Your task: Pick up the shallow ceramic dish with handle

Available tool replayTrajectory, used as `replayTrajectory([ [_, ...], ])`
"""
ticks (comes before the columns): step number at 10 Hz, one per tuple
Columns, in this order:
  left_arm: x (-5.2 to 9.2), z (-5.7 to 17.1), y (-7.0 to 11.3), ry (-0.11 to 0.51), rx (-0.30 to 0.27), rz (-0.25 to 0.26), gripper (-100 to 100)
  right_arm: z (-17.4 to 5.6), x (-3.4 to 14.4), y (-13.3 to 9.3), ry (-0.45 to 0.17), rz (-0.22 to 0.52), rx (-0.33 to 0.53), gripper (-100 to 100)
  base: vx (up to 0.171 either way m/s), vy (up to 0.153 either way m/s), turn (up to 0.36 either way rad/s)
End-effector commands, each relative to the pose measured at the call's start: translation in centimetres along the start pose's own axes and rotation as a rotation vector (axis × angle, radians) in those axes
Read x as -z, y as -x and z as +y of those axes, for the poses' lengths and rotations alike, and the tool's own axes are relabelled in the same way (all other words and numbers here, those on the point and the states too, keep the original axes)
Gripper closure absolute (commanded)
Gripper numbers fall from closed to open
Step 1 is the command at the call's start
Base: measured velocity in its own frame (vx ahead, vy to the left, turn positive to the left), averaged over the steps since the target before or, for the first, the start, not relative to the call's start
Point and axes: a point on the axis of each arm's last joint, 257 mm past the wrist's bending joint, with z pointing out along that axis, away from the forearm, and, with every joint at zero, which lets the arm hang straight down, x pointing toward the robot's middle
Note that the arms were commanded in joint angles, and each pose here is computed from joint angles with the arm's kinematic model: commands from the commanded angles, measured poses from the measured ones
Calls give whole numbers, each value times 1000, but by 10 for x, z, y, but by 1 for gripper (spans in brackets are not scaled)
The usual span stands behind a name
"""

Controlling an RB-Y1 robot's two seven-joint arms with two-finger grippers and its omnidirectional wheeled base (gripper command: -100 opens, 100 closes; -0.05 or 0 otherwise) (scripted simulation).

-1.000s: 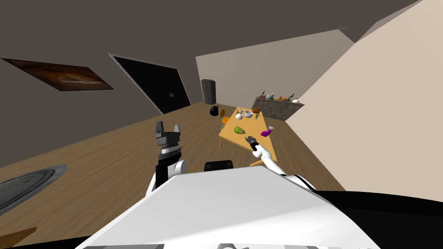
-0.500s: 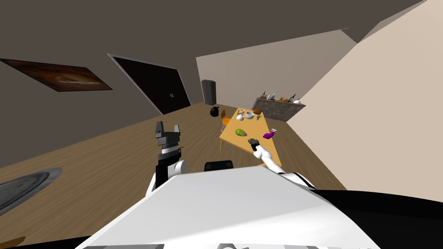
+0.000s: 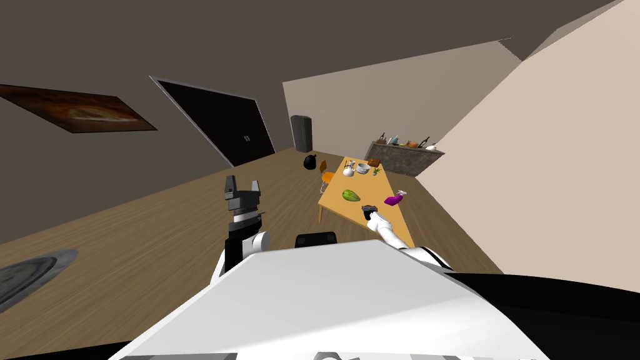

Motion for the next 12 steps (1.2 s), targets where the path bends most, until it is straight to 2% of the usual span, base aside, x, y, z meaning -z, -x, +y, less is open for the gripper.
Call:
replayTrajectory([
  [1,0,0,0,0,0,0,0,-2,1,-14,-21,34,14,-100,92,-4,-2],
  [3,0,0,0,0,0,0,0,-2,4,-37,-38,81,30,-100,102,8,-9],
  [4,0,0,0,0,0,0,0,-2,4,-37,-38,81,30,-100,66,-2,-3],
  [5,0,0,0,0,0,0,0,0,6,-49,-41,103,36,-100,49,3,-1],
  [6,0,0,0,0,0,0,0,6,11,-71,-38,140,45,-100,54,1,-11],
  [7,0,0,0,0,0,0,0,4,7,-59,-38,120,43,-100,24,2,-2],
  [8,0,0,0,0,0,0,0,5,7,-61,-37,123,42,0,0,0,0],
  [9,0,0,0,0,0,0,0,-1,7,-67,-59,140,22,-100,-30,-28,226],
  [12,0,0,0,0,0,0,0,-17,8,-84,-124,188,-39,-100,-105,-100,338],
])
